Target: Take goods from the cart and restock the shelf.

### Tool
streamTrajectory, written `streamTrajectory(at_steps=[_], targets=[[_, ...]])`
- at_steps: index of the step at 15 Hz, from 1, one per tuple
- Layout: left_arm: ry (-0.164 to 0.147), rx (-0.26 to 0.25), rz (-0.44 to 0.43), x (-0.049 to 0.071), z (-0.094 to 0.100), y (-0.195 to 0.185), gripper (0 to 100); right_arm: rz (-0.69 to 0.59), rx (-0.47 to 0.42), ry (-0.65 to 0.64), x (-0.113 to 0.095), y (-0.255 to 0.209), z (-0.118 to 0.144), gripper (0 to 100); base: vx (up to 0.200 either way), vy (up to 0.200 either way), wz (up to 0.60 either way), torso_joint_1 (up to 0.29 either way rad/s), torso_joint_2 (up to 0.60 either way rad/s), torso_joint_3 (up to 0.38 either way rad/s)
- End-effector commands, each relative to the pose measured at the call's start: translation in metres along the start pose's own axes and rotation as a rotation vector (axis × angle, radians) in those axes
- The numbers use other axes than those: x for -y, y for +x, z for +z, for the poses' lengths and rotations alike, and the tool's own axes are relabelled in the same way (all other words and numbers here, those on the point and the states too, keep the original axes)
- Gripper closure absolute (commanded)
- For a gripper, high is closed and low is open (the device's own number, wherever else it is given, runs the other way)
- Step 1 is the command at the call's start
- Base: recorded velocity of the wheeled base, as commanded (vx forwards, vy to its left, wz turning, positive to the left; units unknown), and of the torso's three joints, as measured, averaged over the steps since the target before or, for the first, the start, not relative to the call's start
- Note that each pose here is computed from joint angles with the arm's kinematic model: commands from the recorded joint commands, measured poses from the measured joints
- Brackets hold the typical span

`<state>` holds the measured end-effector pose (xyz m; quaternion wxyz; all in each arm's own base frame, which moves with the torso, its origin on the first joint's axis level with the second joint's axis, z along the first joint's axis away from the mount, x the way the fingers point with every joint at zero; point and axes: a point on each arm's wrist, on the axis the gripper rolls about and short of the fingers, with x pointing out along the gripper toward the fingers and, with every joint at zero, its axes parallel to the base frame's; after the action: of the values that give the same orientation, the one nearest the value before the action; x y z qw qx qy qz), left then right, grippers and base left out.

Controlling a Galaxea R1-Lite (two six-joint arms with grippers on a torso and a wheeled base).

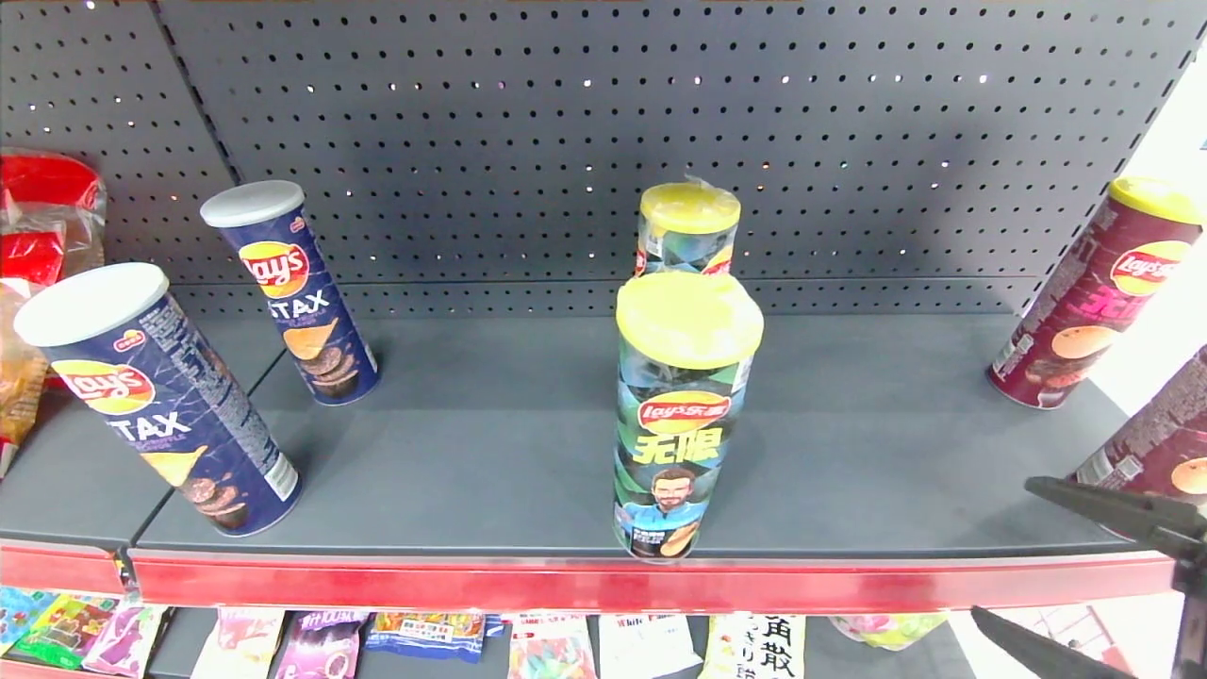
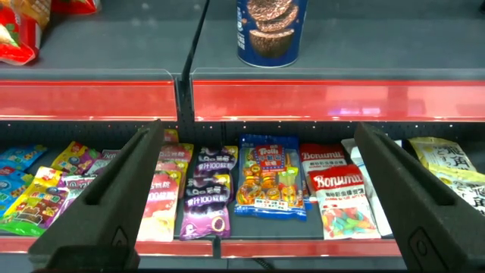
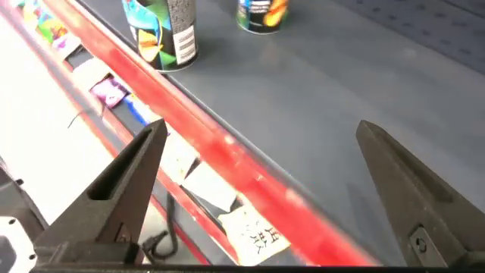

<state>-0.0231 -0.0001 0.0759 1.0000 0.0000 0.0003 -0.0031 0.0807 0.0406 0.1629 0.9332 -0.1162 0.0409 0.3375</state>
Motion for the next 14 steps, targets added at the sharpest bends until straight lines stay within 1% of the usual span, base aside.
streamTrajectory(at_steps=[1,3,4,5,6,8,9,10,11,12,13,14], targets=[[0.000,-0.001,0.000,0.000,0.000,0.000,0,-0.115,0.079,-0.006,-0.010,-0.037,-0.019,0,0.000,0.000,0.00,0.000,0.00,0.000],[0.000,-0.001,0.000,0.000,0.000,0.000,0,-0.228,0.056,0.021,-0.016,-0.049,-0.040,0,0.000,0.000,0.00,0.000,0.00,0.000],[0.000,-0.001,0.000,0.000,0.000,0.000,0,-0.319,0.010,0.054,-0.023,-0.058,-0.055,0,0.000,0.000,0.00,0.000,0.00,0.000],[0.000,-0.001,0.000,0.000,0.000,0.000,0,-0.351,-0.009,0.064,-0.026,-0.062,-0.060,0,0.000,0.000,0.00,0.000,0.00,0.000],[0.000,-0.001,0.000,0.000,0.000,0.000,0,-0.370,-0.001,0.062,-0.028,-0.064,-0.062,0,0.000,0.000,0.00,0.000,0.00,0.000],[0.000,-0.001,0.000,0.000,0.000,0.000,0,-0.434,-0.009,0.068,-0.044,-0.077,-0.079,0,0.000,0.000,0.00,0.000,0.00,0.000],[0.000,-0.001,0.000,0.000,0.000,0.000,0,-0.485,-0.004,0.073,-0.051,-0.082,-0.086,0,0.000,0.000,0.00,0.000,0.00,0.000],[0.000,-0.001,0.000,0.000,0.000,0.000,0,-0.492,0.017,0.094,-0.053,-0.084,-0.086,0,0.000,0.000,0.00,0.000,0.00,0.000],[0.000,-0.001,0.000,0.000,0.000,0.000,0,-0.467,0.052,0.122,-0.053,-0.085,-0.086,0,0.000,0.000,0.00,0.000,0.00,0.000],[0.002,-0.001,0.000,0.000,0.000,0.000,0,-0.454,0.103,0.146,-0.055,-0.088,-0.087,0,0.000,0.000,0.00,0.000,0.00,0.000],[0.000,-0.001,0.000,0.000,0.000,0.000,0,-0.470,0.125,0.156,-0.056,-0.090,-0.088,0,0.000,0.000,0.00,0.000,0.00,0.000],[0.000,-0.001,0.000,0.000,0.000,0.000,0,-0.504,0.128,0.168,-0.055,-0.090,-0.088,0,0.000,0.000,0.00,0.000,0.00,0.000]])
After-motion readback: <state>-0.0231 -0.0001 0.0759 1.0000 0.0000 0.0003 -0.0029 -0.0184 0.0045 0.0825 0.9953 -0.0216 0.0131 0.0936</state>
